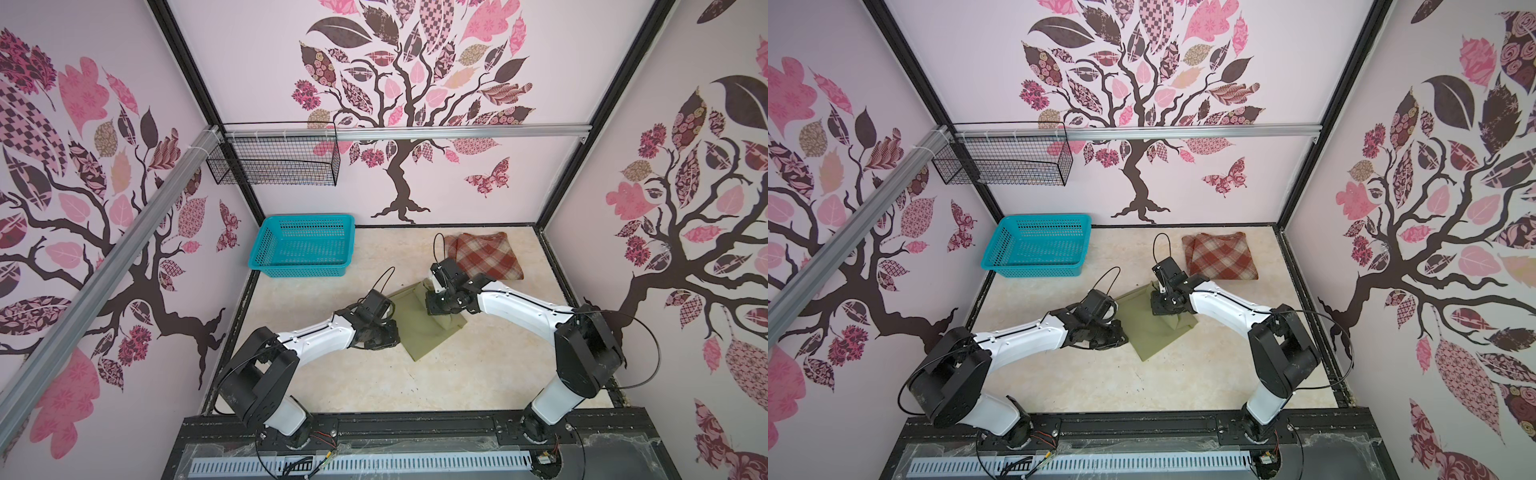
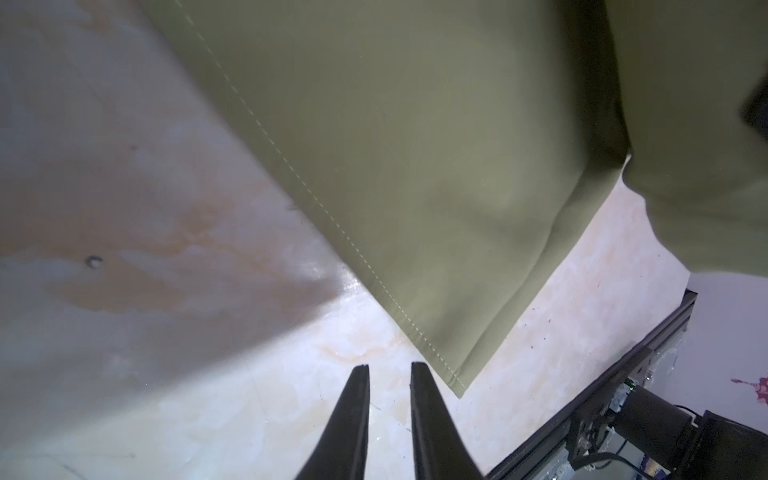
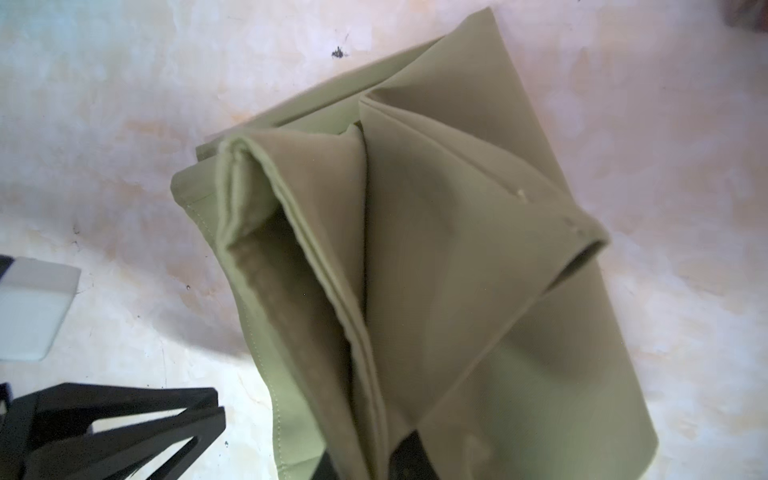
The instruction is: Fold and stack the skirts
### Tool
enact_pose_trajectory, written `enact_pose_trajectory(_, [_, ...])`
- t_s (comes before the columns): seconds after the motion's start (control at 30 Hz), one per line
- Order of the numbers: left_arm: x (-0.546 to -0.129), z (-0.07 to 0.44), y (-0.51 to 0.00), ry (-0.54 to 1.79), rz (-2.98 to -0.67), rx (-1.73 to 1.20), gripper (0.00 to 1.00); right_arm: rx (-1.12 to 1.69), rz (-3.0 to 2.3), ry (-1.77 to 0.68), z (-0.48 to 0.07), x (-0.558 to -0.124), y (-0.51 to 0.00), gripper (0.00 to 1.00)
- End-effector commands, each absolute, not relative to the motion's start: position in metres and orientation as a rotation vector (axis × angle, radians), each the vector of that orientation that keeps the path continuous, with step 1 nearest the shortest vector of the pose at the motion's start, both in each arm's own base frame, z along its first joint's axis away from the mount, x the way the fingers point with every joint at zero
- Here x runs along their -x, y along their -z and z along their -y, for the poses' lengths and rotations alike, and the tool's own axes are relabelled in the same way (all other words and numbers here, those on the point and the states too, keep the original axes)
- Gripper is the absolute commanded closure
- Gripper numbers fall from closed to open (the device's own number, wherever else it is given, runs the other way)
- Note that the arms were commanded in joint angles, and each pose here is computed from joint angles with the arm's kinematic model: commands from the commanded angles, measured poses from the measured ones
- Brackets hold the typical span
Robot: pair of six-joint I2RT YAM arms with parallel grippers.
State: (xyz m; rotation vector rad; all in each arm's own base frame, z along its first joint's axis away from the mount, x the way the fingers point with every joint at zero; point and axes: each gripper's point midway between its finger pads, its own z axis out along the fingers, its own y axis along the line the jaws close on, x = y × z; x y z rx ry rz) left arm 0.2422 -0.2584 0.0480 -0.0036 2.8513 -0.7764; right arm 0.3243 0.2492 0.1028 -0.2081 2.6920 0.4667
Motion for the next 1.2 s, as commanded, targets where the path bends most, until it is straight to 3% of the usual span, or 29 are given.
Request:
enact_pose_trajectory(0.0, [-0.258, 0.267, -0.05, 0.77, -2.815, -0.042, 0.78, 0.193, -2.625, -0.533, -0.257, -0.33, -0.131, 1.0])
enact_pose_trajectory(0.27, [-0.268, 0.278, -0.038, 0.782, -2.82, -0.063, 0.79, 0.197, -2.615, -0.541, -0.259, -0.333, -0.134, 1.0])
enact_pose_trajectory(0.77, [-0.229, 0.302, -0.011, 0.853, -2.907, -0.078, 0.79, 0.219, -2.618, -0.522, -0.258, -0.333, -0.144, 1.0])
enact_pose_trajectory(1.17, [-0.227, 0.301, -0.01, 0.857, -2.896, -0.066, 0.79, 0.207, -2.639, -0.559, -0.264, -0.318, -0.136, 1.0])
